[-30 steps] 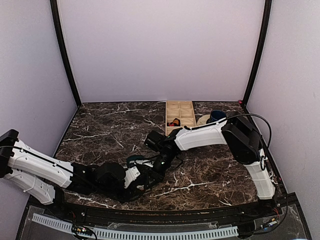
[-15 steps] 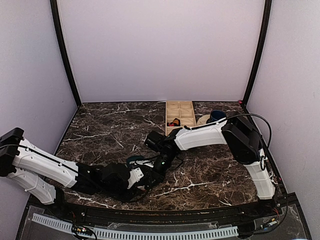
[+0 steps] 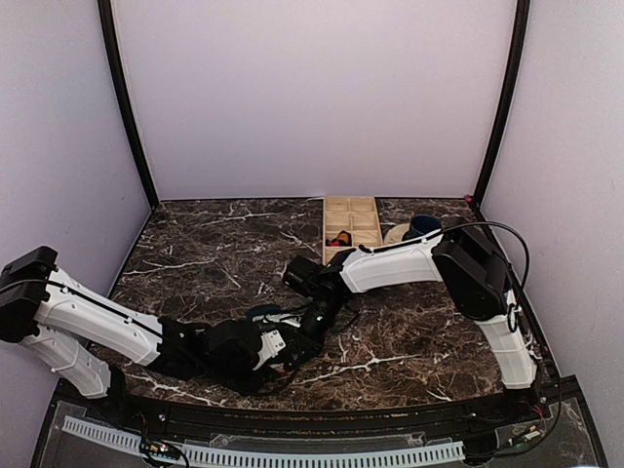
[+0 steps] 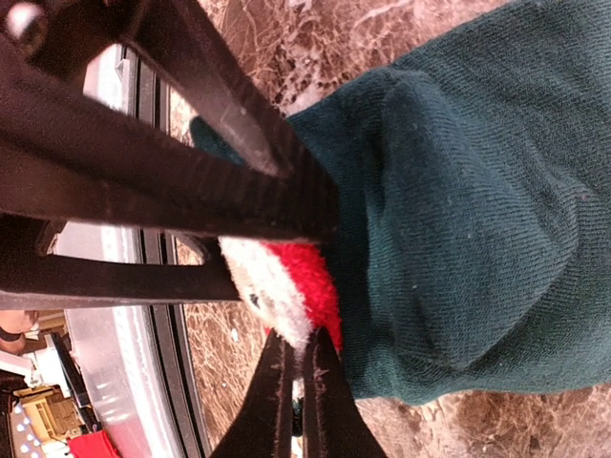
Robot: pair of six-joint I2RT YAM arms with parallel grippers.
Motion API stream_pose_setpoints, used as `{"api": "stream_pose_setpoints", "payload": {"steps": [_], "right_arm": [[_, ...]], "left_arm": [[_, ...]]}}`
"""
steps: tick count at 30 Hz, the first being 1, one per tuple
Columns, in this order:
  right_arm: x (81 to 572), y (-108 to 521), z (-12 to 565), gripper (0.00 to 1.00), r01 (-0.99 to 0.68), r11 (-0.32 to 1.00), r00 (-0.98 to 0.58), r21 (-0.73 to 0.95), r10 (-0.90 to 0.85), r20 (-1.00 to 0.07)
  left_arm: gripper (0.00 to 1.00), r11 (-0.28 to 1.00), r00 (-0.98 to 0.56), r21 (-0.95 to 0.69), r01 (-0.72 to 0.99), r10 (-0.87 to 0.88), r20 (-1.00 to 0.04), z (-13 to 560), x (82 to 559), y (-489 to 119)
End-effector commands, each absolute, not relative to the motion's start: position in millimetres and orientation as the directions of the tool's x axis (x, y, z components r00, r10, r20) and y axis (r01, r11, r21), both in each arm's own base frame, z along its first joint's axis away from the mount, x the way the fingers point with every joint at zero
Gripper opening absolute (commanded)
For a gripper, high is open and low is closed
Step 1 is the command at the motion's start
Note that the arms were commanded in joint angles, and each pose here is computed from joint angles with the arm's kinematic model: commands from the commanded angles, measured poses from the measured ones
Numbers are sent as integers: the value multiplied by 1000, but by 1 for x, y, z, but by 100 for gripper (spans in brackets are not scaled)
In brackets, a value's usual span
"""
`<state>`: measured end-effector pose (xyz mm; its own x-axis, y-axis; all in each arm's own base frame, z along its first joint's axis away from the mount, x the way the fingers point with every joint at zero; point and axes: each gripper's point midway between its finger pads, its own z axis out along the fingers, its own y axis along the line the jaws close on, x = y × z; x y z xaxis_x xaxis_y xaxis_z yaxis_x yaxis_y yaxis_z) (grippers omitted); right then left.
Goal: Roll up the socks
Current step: Roll the sock at the center of the board.
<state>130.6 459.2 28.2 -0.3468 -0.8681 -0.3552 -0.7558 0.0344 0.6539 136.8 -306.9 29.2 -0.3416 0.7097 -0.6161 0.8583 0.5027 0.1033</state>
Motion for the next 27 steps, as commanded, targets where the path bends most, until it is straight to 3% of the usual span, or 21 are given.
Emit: {"api": "stream_pose_setpoints", "payload": {"steps": [1, 16, 21, 27], "right_arm": [[130, 448, 12, 0, -747, 79, -351, 660, -890, -291], [129, 449, 16, 0, -742, 69, -350, 667, -888, -298], [130, 449, 16, 2, -743, 74, -354, 665, -886, -298], [133, 449, 18, 16, -739, 82, -375, 669, -874, -308]], "left_arm": [[34, 477, -330, 97, 874, 728, -601, 30, 132, -311], [3, 453, -349, 48, 890, 746, -567, 17, 121, -311], [0, 479, -378, 29, 877, 727, -573, 15, 121, -308], [0, 547, -450, -25, 837, 660, -601, 18, 126, -299]]}}
